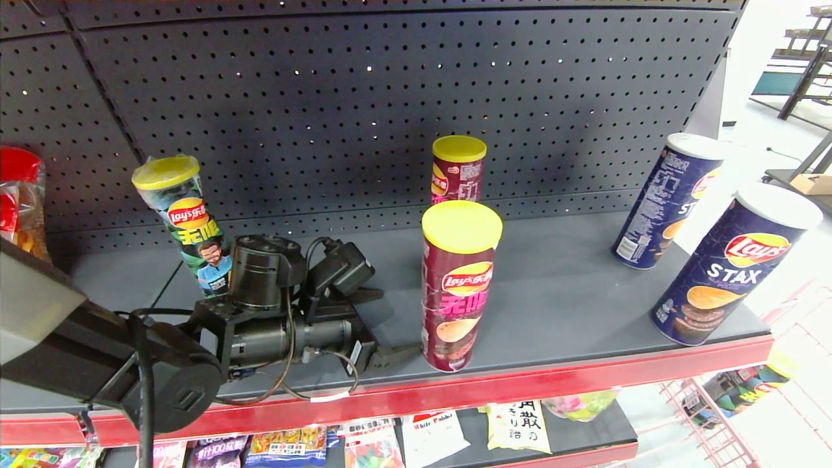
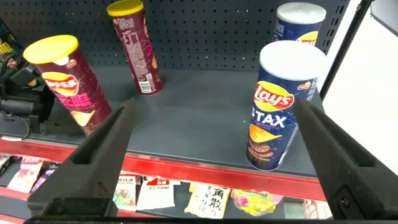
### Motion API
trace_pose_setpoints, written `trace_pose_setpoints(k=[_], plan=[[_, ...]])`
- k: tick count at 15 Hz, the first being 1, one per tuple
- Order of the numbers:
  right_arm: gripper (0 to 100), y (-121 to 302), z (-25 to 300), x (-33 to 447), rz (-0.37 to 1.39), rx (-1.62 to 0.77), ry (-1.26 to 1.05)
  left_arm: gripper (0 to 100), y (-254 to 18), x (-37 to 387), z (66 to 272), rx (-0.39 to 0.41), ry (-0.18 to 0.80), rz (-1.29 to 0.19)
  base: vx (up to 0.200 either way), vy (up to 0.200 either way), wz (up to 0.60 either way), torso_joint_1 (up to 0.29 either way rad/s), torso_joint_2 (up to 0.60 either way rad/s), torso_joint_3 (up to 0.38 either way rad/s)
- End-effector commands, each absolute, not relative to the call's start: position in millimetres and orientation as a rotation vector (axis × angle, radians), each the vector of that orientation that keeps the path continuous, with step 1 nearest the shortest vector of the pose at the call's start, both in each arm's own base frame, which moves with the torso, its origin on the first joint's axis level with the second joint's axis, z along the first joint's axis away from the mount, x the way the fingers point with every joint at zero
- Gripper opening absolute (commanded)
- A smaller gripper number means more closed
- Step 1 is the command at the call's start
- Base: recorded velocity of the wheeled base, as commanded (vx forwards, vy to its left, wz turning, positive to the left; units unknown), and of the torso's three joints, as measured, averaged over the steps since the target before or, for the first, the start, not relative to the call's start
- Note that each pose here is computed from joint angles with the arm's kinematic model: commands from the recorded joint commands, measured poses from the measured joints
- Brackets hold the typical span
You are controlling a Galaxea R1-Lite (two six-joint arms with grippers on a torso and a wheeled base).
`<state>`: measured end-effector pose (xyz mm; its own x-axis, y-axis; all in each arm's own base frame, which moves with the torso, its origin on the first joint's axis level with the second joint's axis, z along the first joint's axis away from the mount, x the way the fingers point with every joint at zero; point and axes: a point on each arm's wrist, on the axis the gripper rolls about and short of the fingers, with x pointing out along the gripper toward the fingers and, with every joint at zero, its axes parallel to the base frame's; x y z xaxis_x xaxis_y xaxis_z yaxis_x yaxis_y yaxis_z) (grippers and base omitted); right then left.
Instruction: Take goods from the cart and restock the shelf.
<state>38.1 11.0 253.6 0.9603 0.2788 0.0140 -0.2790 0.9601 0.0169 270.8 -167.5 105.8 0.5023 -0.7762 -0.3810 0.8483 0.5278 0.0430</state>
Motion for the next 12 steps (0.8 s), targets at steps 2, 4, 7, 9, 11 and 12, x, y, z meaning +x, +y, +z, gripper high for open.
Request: trace_pose_setpoints(k=[2,4,7,9,11,12], plan=[[100,11.3,253.7,39.1,0.284,0.018,-0.008,100,-171.6,274.9,106.0,0.238,0.328,-0.991,0.000,0.000,0.00,0.000,0.00,0.000],[100,11.3,253.3,39.2,0.284,0.018,-0.007,100,-173.0,278.3,106.4,0.238,0.324,-0.987,0.000,0.000,0.00,0.000,0.00,0.000],[100,11.3,253.3,39.2,0.284,0.020,-0.007,100,-175.3,283.3,107.6,0.238,0.315,-0.984,0.000,0.000,0.00,0.000,0.00,0.000],[100,11.3,253.3,39.3,0.282,0.027,-0.005,100,-176.8,286.0,107.3,0.238,0.311,-0.984,0.000,0.000,0.00,0.000,0.00,0.000],[100,11.3,253.3,39.3,0.282,0.029,-0.005,100,-177.9,287.9,106.6,0.238,0.310,-0.984,0.000,0.000,0.00,0.000,0.00,0.000],[100,11.3,253.3,39.3,0.282,0.029,-0.005,100,-177.9,287.9,106.6,0.238,0.310,-0.984,0.000,0.000,0.00,0.000,0.00,0.000]])
